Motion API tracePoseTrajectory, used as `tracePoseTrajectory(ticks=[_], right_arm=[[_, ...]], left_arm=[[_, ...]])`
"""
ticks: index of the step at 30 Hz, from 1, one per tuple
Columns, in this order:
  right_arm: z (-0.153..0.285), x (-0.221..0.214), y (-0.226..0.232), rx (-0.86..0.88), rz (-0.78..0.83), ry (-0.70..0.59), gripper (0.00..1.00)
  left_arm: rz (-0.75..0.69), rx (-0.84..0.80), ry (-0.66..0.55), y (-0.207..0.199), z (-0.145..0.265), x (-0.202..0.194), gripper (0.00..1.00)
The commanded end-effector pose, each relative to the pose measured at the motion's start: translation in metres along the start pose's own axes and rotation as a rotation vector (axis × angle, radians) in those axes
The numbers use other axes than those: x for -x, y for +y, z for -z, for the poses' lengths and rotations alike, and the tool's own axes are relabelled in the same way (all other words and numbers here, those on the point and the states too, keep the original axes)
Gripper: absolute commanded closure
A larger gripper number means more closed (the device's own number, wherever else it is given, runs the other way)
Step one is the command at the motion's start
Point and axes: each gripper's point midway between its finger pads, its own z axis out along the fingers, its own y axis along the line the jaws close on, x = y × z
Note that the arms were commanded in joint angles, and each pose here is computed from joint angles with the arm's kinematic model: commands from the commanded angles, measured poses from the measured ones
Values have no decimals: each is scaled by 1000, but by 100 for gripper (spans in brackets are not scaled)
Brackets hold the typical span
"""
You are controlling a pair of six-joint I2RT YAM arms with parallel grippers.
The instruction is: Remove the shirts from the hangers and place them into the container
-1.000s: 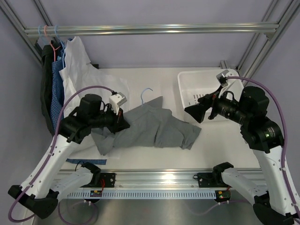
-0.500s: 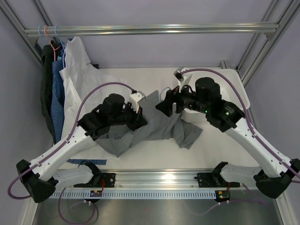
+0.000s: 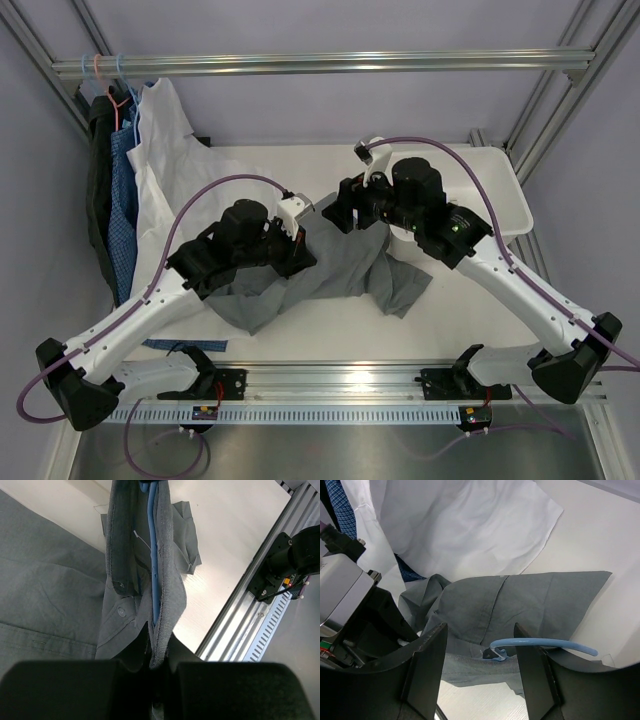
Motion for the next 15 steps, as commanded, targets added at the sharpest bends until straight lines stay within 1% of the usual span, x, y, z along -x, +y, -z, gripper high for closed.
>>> tracePoseTrajectory(ticks=[1,4,8,9,12,13,14,15], right_arm=[[1,28,9,14,16,-93,37],[-1,21,10,25,7,-81,39],[-2,14,7,16,4,-70,54],[-2,14,8,17,4,-72,64],[-1,14,4,1,13,-76,82],[0,14,3,-4,17,-75,93],[1,15,2,-11,27,-80,98],[2,16,2,-15,32,-84,100]], left_arm=[[-72,-22,-166,-12,15,49,100],[-65,-22,-178,-13,15,52,100],[-63,-42,-193,-17,15,56,100],[-62,-44,-194,-17,16,56,100],[-61,-48,-197,-19,17,56,100],[-55,-42,-198,-18,18,56,100],[-57,-37,-207,-18,20,57,84],[-58,-35,-210,-18,22,57,71]])
